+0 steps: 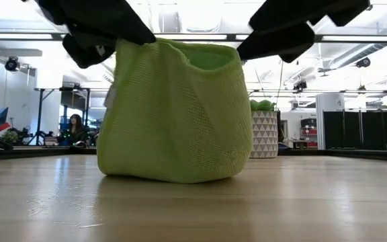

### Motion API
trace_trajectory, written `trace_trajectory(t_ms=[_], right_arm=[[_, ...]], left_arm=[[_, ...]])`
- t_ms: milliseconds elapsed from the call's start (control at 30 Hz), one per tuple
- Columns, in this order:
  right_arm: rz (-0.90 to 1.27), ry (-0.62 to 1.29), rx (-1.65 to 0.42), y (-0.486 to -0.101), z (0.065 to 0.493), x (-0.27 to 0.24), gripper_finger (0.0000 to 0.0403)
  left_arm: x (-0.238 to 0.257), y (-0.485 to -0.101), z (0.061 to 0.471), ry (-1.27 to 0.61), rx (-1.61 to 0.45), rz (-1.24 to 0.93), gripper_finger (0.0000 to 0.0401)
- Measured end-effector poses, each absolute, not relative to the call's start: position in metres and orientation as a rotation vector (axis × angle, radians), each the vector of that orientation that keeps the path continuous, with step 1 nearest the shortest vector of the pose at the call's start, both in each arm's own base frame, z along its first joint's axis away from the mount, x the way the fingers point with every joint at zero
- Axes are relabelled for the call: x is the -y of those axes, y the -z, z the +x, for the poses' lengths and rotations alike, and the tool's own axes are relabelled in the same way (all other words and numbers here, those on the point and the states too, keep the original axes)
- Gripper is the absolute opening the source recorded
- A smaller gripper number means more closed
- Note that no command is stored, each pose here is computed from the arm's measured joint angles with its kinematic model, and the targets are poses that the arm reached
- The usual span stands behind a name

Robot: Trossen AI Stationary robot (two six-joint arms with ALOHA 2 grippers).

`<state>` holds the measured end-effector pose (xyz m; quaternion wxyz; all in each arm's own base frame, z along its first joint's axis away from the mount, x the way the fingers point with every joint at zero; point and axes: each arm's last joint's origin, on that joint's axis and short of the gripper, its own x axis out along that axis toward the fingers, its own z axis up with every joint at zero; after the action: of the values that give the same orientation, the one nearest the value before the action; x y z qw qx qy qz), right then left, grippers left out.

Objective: Fold microfiber towels
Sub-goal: Fold the light green microfiber towel

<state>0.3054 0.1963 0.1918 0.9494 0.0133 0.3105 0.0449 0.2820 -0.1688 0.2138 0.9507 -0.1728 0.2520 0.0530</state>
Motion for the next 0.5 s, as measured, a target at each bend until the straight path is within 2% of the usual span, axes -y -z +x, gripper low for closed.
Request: trace_trajectory(t_ms=[233, 500], right_arm=[[-0.025, -0.056, -0.627, -0.186, 0.301, -0.204, 0.0261], [-0.01, -0.036, -0.659, -0.166, 0.312, -0.212, 0.0306]], left_arm=[[0.156, -0.214, 0.289, -0.19, -0.488, -0.46, 0.0], [0.153, -0.218, 0.294, -0.196, -0.439, -0.515, 0.0]])
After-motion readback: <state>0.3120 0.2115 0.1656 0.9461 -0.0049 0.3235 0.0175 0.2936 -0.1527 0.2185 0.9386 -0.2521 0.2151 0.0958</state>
